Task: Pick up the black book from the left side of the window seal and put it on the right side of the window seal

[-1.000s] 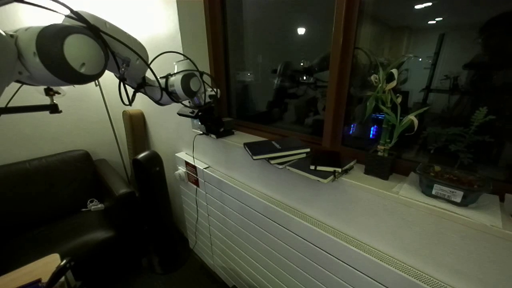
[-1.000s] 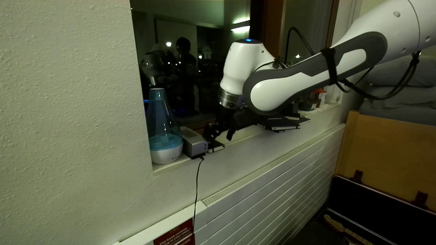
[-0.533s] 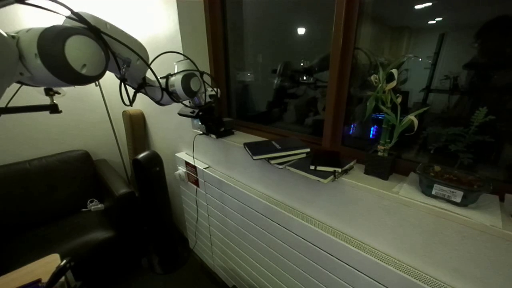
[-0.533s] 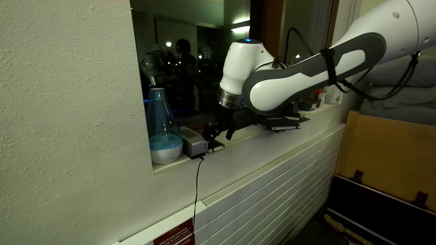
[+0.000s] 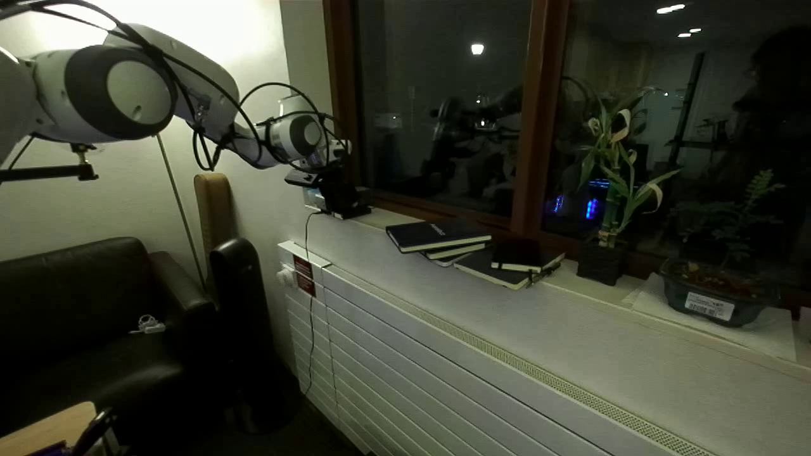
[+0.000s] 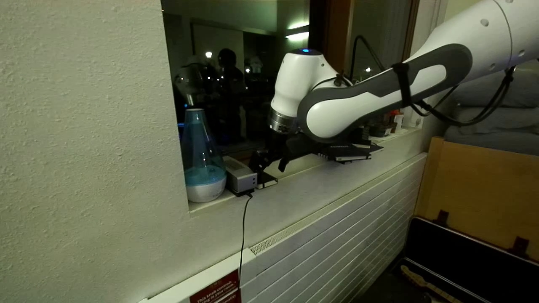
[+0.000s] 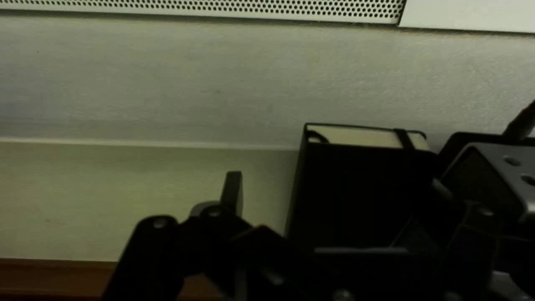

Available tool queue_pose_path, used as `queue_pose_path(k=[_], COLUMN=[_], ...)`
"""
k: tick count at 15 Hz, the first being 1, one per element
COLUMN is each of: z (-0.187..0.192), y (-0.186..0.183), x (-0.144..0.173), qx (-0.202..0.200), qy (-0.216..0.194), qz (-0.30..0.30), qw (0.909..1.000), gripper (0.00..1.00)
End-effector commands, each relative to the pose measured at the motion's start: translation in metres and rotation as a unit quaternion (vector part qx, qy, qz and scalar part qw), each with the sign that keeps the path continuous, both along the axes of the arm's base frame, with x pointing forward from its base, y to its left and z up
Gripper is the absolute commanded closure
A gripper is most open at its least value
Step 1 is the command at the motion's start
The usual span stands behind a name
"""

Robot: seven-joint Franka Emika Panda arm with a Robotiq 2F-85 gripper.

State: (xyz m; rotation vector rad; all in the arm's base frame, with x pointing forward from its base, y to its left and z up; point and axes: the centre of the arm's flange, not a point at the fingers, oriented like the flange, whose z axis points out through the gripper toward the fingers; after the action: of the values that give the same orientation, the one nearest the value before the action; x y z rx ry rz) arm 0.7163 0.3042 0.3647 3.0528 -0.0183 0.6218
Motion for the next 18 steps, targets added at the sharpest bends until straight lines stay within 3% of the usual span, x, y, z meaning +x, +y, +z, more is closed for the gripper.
queue_pose_path(k=[1, 6, 14, 18], z=[-0.025, -0.028, -0.018, -0.009], y=[-0.002, -0.022, -0.056, -0.043], x=[0.005, -0.001, -0.006, -0.007], qx=[0.0, -0.007, -0.085, -0.038], qy=[-0.002, 0.003, -0.024, -0.013], qz=[-0.041, -0.123, -0.165, -0.13], qw=[0.9992, 0.9923, 0.9823, 0.9907], gripper=[0.0, 0.0, 0.0, 0.0])
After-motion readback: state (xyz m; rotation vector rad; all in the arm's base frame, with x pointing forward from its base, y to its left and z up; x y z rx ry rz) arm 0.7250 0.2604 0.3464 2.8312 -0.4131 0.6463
